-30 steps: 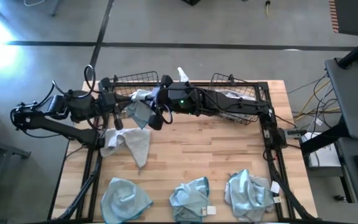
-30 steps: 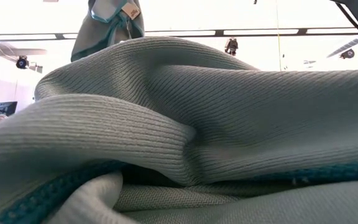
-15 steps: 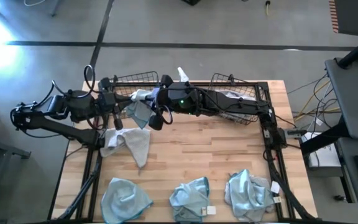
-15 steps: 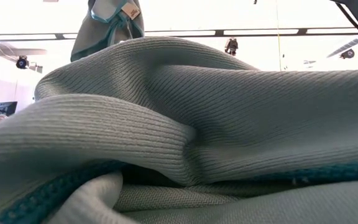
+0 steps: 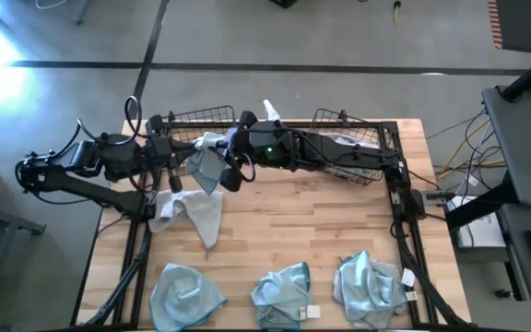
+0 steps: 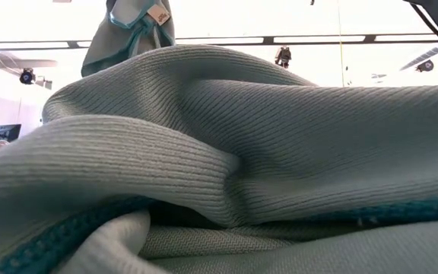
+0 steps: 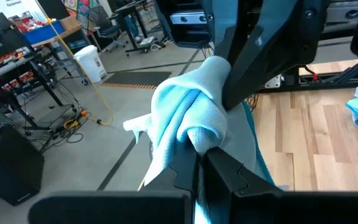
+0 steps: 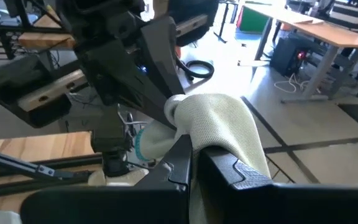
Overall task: Sort microfiber towel by color & place in baskets
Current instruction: Put the blue microfiber towel into the left black wire basket
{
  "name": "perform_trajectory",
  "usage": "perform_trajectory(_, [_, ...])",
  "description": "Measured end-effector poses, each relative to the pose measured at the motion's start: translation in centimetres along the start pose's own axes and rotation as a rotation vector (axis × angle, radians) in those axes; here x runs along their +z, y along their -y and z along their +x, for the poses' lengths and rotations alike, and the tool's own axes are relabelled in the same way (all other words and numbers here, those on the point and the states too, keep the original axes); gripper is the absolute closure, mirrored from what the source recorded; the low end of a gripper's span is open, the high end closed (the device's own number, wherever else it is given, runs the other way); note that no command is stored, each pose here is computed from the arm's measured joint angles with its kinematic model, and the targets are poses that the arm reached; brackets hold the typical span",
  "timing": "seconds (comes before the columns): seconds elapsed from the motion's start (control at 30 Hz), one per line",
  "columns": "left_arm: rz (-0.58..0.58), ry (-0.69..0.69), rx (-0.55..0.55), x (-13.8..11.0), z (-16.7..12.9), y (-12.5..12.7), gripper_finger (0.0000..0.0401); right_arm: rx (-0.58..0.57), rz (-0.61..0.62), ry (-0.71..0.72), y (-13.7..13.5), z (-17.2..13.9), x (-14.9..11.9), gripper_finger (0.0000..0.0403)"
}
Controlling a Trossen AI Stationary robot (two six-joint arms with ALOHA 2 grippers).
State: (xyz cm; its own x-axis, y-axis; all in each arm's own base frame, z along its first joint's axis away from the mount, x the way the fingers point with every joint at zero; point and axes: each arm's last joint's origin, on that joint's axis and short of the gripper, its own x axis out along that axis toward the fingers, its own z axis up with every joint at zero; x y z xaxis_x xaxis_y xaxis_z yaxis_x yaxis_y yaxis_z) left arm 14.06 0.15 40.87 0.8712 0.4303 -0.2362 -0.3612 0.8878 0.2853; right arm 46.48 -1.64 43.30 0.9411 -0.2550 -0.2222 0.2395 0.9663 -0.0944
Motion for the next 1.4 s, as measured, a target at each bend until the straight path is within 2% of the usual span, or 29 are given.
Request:
perform_trajectory(0.17, [0.000,0.000,0.000,0.0,0.0,0.0,0.0401,-0.001,-0.004,-0.006,0.1,0.0,-0.1,0.0372])
perform_trajectory(0.47, [-0.001,0.001,0.000,0.0,0.0,0.0,0.0401,-0.003,0.009,-0.031,0.2,0.0,-0.3,0.0282])
perform_trajectory(0.67, [0.003,-0.008,0.020,-0.1,0.0,-0.1,0.0401,-0.004,0.008,-0.030,0.2,0.0,-0.3,0.0251])
perform_trajectory(0.93, [0.072,-0.042,0.269,-0.2,-0.8,-1.2,0.0401,-0.002,-0.010,-0.079,0.6,-1.7,0.2,0.0246])
perform_trajectory(1.17, [0.133,-0.025,0.331,-0.1,-2.3,-2.3,0.0401,-0.003,0.023,-0.120,1.0,-3.1,0.6,0.0257])
perform_trajectory(1.33, [0.166,-0.056,0.537,0.0,-3.3,-3.5,0.0401,-0.003,0.033,-0.157,1.1,-3.6,0.5,0.0265])
perform_trajectory(1.4, [0.170,-0.064,0.583,0.0,-3.6,-3.9,0.0401,-0.003,0.032,-0.185,1.1,-3.7,0.2,0.0268])
